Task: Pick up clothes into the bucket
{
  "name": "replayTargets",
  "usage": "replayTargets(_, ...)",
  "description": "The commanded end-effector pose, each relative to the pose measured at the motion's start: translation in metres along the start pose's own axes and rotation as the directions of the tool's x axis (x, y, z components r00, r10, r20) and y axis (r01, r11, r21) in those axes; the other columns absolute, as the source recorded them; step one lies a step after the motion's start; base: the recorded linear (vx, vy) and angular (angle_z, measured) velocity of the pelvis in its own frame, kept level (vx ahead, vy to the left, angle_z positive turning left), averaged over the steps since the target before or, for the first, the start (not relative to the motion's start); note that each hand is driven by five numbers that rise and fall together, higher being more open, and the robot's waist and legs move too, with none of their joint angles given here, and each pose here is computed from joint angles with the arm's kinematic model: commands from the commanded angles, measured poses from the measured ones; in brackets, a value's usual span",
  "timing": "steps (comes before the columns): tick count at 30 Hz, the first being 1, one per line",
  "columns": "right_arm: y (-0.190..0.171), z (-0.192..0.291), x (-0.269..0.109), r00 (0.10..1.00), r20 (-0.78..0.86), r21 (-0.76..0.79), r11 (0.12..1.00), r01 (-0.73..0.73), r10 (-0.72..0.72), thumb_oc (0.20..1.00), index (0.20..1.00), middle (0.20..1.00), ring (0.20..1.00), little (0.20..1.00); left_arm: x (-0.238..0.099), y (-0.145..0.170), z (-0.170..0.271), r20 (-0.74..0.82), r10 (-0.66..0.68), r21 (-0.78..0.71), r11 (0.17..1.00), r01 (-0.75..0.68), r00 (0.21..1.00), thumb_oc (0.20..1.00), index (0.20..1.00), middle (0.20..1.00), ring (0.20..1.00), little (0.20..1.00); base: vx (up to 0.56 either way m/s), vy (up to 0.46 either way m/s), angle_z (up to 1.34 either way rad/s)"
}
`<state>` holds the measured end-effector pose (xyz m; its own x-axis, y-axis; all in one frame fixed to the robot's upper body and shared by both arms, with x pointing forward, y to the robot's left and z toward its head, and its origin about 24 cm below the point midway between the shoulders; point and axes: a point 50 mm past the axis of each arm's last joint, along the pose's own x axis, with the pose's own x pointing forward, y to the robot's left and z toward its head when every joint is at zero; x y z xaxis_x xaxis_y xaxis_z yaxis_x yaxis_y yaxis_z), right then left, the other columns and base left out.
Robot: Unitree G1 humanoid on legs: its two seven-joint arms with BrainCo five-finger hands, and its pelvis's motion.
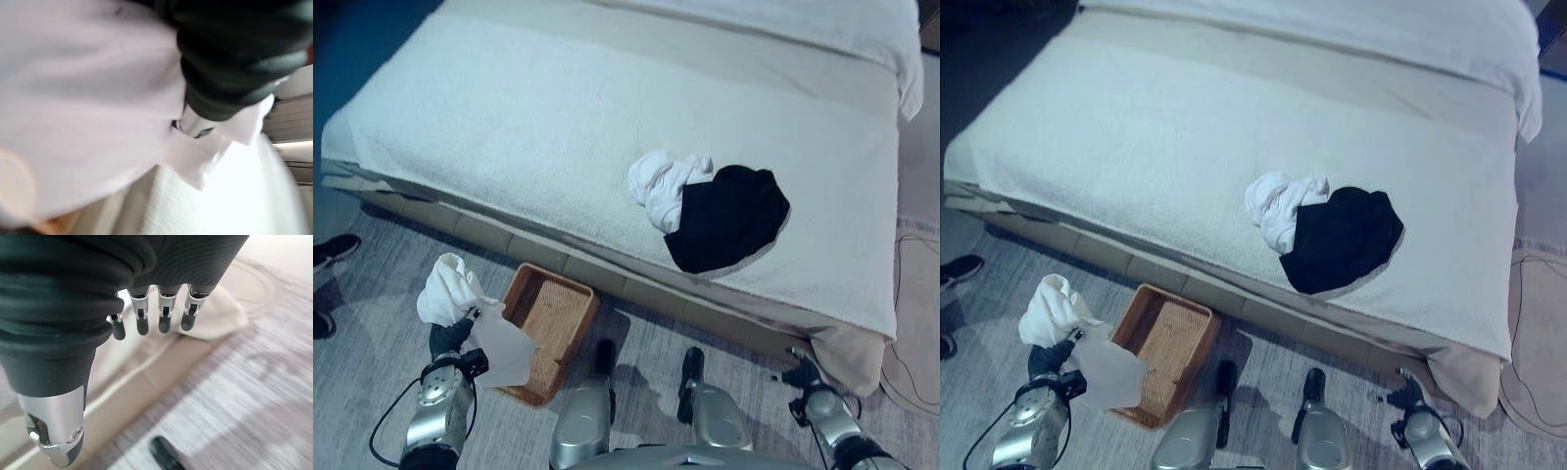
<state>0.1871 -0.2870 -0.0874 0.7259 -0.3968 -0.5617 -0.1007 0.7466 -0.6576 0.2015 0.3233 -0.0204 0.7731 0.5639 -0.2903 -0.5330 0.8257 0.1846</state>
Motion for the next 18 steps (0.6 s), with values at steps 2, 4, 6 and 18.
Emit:
replayTargets(2,-0.01,0.043,0.002,0.977,0.205,-0.02,0.998,0.062,-0.056,1.0,1.0,1.0,1.0,1.0,0.021,0.024,0.038,0.163,0.146,0.129,0.977,-0.168,0.976,0.2,0.2,0.2,0.2,0.2,-0.08,0.007,-0.02)
replayTargets(4,-0.012,0.061,0.001,0.958,0.279,-0.003,0.997,0.074,-0.07,1.0,1.0,1.0,1.0,1.0,0.024,0.028,0.044,0.184,0.183,0.162,0.963,-0.214,0.966,0.2,0.2,0.2,0.2,0.2,-0.11,0.005,-0.07)
replayTargets(6,-0.016,0.078,-0.001,0.934,0.344,0.022,0.996,0.089,-0.092,1.0,1.0,1.0,1.0,1.0,0.028,0.033,0.05,0.205,0.226,0.201,0.943,-0.267,0.952,0.2,0.2,0.2,0.2,0.2,-0.12,0.008,-0.14)
replayTargets(18,-0.046,0.12,-0.023,0.798,0.532,0.233,0.955,0.185,-0.284,1.0,1.0,1.0,1.0,1.0,0.042,0.05,0.069,0.257,0.427,0.319,0.809,-0.493,0.867,1.0,1.0,1.0,1.0,1.0,-0.05,-0.002,0.0)
